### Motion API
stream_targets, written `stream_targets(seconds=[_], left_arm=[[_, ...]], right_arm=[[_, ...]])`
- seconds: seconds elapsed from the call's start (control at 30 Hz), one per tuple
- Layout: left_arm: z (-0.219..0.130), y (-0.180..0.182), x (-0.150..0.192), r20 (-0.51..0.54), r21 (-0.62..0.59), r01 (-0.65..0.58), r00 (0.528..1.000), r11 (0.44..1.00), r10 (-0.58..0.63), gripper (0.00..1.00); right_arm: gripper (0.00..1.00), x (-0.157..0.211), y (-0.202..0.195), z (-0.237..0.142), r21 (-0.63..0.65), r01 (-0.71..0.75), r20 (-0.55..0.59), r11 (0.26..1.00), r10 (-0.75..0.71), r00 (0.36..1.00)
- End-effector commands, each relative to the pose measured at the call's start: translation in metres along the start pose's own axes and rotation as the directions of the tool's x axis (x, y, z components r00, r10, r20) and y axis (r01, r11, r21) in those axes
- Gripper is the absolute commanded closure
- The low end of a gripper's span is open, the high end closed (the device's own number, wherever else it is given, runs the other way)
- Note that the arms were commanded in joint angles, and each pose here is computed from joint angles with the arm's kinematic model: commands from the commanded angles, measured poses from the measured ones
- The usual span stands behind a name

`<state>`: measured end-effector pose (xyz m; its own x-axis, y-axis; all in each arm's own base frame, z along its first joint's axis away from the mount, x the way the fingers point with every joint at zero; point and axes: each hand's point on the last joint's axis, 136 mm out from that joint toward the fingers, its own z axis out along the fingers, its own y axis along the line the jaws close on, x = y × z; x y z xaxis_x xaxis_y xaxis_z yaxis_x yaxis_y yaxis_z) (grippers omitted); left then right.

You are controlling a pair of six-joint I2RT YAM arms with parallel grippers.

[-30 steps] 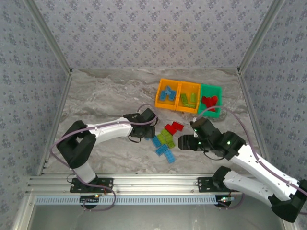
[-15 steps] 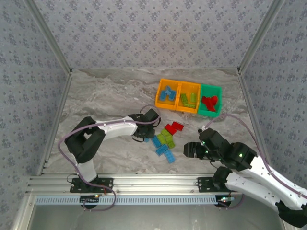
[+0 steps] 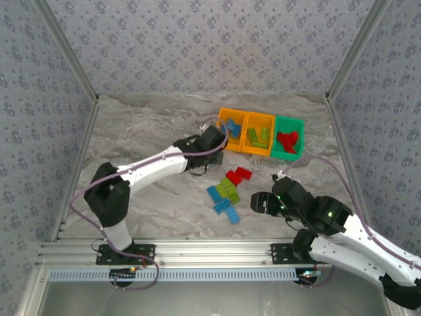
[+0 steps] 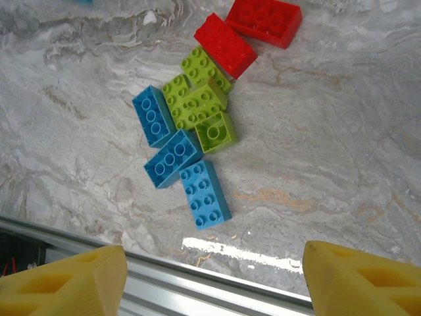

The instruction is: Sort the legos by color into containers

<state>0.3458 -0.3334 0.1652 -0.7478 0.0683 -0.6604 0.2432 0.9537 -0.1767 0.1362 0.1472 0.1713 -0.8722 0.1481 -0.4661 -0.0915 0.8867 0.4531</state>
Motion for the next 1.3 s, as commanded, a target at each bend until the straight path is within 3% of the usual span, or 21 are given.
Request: stream_targets(seconds=[0.0,0.1,0.27,0.53,0.7,0.93,1.17,1.27], left_arm=[[0.02,-0.012,-0.059,0.153,-0.041,-0.088,0.984,0.995,0.094,0.83],[0.054,-0.022,-0.091,0.212,-0.077,-0.13,0.967,0.988,0.144,0.82],[0.105,-0.034,-0.118,0.251,-0.097,-0.169,0.949,0.981,0.189,0.81],[0.103,-0.037,-0.126,0.259,-0.047,-0.18,0.948,0.982,0.187,0.63],[0.063,-0.041,-0.124,0.288,0.044,-0.149,0.949,0.988,0.13,0.62],[-0.069,-0.032,-0.098,0.406,0.166,-0.152,0.911,0.974,0.073,0.63],[-0.172,0.012,-0.016,0.401,0.161,-0.387,0.866,0.908,0.298,0.63],[-0.197,0.025,0.025,0.372,0.214,-0.537,0.817,0.816,0.441,0.62]], right_arm=[[0.26,-0.015,0.003,-0.007,-0.003,-0.028,0.074,1.0,0.028,0.997],[0.26,-0.025,0.011,-0.011,-0.03,-0.017,0.111,0.999,0.02,0.994],[0.26,-0.037,0.01,-0.02,0.005,-0.01,0.155,1.0,0.009,0.988],[0.26,-0.036,0.006,-0.017,0.024,-0.008,0.158,1.0,0.004,0.987],[0.26,-0.037,0.003,-0.011,0.04,-0.011,0.165,0.999,0.005,0.986],[0.26,-0.038,0.001,0.007,0.121,0.019,0.137,0.992,-0.036,0.99],[0.27,-0.02,0.033,0.061,0.078,0.178,-0.04,0.981,-0.175,0.984],[0.29,-0.004,0.036,0.088,0.072,0.233,-0.119,0.97,-0.223,0.967]])
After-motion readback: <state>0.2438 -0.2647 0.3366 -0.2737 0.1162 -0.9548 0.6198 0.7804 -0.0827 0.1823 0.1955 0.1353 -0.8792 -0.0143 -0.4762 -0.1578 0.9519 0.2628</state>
